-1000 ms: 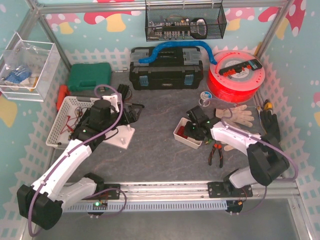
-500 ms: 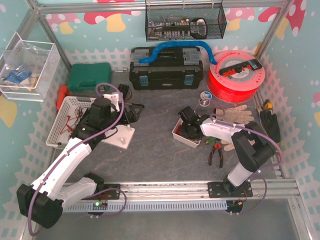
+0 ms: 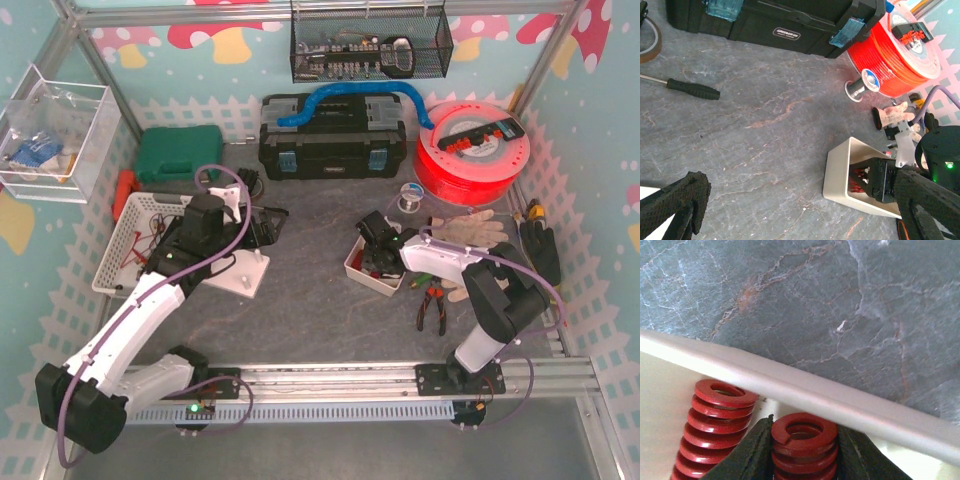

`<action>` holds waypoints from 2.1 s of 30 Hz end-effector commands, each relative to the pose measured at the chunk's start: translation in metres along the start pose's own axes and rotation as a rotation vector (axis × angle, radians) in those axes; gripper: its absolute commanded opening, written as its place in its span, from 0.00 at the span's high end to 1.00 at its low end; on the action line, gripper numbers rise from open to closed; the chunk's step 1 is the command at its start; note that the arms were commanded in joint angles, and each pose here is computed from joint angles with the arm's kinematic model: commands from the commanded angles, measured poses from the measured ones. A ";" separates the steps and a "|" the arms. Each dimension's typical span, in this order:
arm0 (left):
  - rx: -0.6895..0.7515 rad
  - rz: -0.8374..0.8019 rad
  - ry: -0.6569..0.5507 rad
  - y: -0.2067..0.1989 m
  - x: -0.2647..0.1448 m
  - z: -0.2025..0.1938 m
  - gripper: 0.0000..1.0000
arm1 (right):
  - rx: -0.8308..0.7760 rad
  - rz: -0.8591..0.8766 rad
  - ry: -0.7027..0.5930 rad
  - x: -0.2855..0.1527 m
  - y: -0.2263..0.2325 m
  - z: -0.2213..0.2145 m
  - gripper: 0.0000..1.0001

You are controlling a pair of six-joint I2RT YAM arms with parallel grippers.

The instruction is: Install the large spring

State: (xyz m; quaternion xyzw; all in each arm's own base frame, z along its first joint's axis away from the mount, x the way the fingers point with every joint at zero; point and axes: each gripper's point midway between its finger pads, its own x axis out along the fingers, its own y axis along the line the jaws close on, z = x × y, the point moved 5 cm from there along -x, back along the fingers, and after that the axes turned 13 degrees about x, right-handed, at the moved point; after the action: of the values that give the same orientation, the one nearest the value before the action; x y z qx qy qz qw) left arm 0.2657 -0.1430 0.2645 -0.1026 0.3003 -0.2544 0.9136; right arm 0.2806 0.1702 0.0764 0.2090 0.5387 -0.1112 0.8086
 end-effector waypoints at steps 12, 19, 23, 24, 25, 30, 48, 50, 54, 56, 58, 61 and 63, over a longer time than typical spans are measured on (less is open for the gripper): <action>-0.005 -0.001 -0.009 -0.003 -0.001 0.010 0.01 | -0.096 -0.010 0.047 0.003 -0.006 -0.009 0.53; -0.016 0.018 -0.012 -0.001 -0.001 0.009 0.01 | -0.120 -0.034 0.056 0.007 -0.017 -0.015 0.57; -0.042 0.053 -0.021 0.004 -0.003 0.007 0.01 | -0.154 -0.038 0.044 0.012 -0.018 -0.015 0.64; -0.048 0.052 -0.024 0.004 -0.003 0.008 0.01 | -0.164 -0.036 0.036 0.012 -0.017 -0.014 0.66; -0.055 0.053 -0.025 0.005 -0.004 0.008 0.01 | -0.176 -0.033 0.028 0.012 -0.015 -0.012 0.69; -0.097 0.068 -0.021 0.012 -0.004 0.006 0.01 | -0.219 0.028 -0.032 -0.007 -0.002 0.002 0.80; -0.075 -0.243 -0.045 -0.027 -0.009 0.023 0.29 | -0.632 0.642 -0.522 -0.166 0.043 0.014 0.93; -0.069 -0.290 -0.029 -0.034 -0.006 0.023 0.33 | -0.660 0.663 -0.563 -0.174 0.045 0.013 0.93; -0.061 -0.354 0.006 -0.045 0.001 0.020 0.40 | -0.778 0.780 -0.595 -0.186 0.056 -0.002 0.95; -0.056 -0.399 0.022 -0.051 0.004 0.019 0.43 | -0.814 0.806 -0.627 -0.190 0.059 -0.006 0.95; -0.039 -0.442 0.038 -0.061 0.006 0.018 0.45 | -0.838 0.830 -0.641 -0.192 0.062 -0.010 0.96; -0.011 -0.503 0.064 -0.076 0.009 0.017 0.45 | -0.879 0.851 -0.640 -0.193 0.068 -0.016 0.96; 0.003 -0.534 0.084 -0.082 0.012 0.014 0.42 | -0.903 0.860 -0.642 -0.193 0.071 -0.021 0.96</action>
State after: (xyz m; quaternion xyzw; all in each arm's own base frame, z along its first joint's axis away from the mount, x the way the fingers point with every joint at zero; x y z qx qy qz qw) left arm 0.2550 -0.2012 0.2756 -0.1773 0.3284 -0.4300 0.8221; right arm 0.2193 0.2223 0.2452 0.0181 0.1893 0.3641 0.9117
